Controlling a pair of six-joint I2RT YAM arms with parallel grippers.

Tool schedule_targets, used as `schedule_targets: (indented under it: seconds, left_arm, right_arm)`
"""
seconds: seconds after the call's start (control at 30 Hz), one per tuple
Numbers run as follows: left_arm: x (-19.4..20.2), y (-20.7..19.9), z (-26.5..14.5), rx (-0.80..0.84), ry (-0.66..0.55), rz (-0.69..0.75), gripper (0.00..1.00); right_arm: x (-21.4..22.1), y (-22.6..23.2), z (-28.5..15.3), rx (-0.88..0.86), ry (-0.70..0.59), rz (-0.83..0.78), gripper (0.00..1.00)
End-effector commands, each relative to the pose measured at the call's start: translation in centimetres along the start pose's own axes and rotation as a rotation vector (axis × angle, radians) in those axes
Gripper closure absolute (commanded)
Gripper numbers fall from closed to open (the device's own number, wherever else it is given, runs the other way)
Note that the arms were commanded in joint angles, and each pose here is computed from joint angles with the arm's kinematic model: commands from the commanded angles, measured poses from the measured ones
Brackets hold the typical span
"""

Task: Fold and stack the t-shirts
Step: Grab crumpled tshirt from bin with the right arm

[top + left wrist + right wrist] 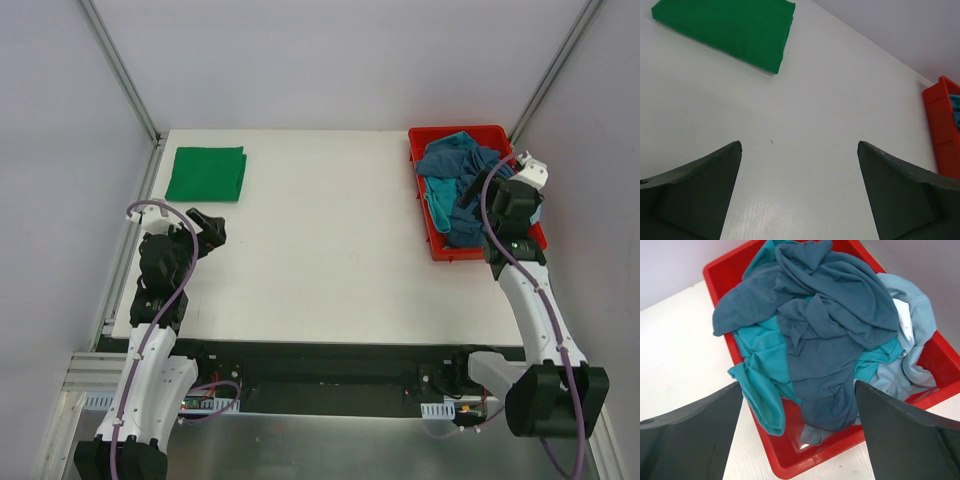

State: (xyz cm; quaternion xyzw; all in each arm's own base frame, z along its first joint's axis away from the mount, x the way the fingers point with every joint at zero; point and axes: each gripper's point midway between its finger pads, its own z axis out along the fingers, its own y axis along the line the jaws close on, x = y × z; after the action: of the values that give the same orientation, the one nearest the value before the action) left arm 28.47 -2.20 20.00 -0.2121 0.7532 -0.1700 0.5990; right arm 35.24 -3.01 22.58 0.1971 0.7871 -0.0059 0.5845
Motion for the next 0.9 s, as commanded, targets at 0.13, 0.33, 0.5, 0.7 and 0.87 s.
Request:
schedule_targets:
  seconds: [0.13, 0.33, 0.5, 0.7, 0.87]
  left_arm:
    - [-1.8, -2.0, 0.2, 0.070, -0.021, 0.012, 0.01]
    - [-1.6, -2.0, 0.5, 0.066, -0.006, 0.012, 0.01]
    - [-1.6, -2.0, 0.5, 0.067, -0.007, 0.012, 0.01]
    - [-1.7, -1.8, 0.5, 0.058, -0.011, 0.016, 0.01]
    - [-1.7, -1.9, 0.5, 0.062, -0.011, 0.016, 0.01]
  right_arm:
    - [-3.4, -2.2, 4.9, 0.267, 0.151, -0.137, 0.04]
    - [-2.6, -1.9, 12.0, 0.254, 0.329, -0.178, 0.04]
    - [1.4, -1.9, 16.8, 0.238, 0.484, -0.158, 0.04]
    - [3.5, -1.1, 18.8, 0.198, 0.561, -0.117, 0.41]
    - [0.9, -0.9, 18.3, 0.197, 0.499, -0.122, 0.99]
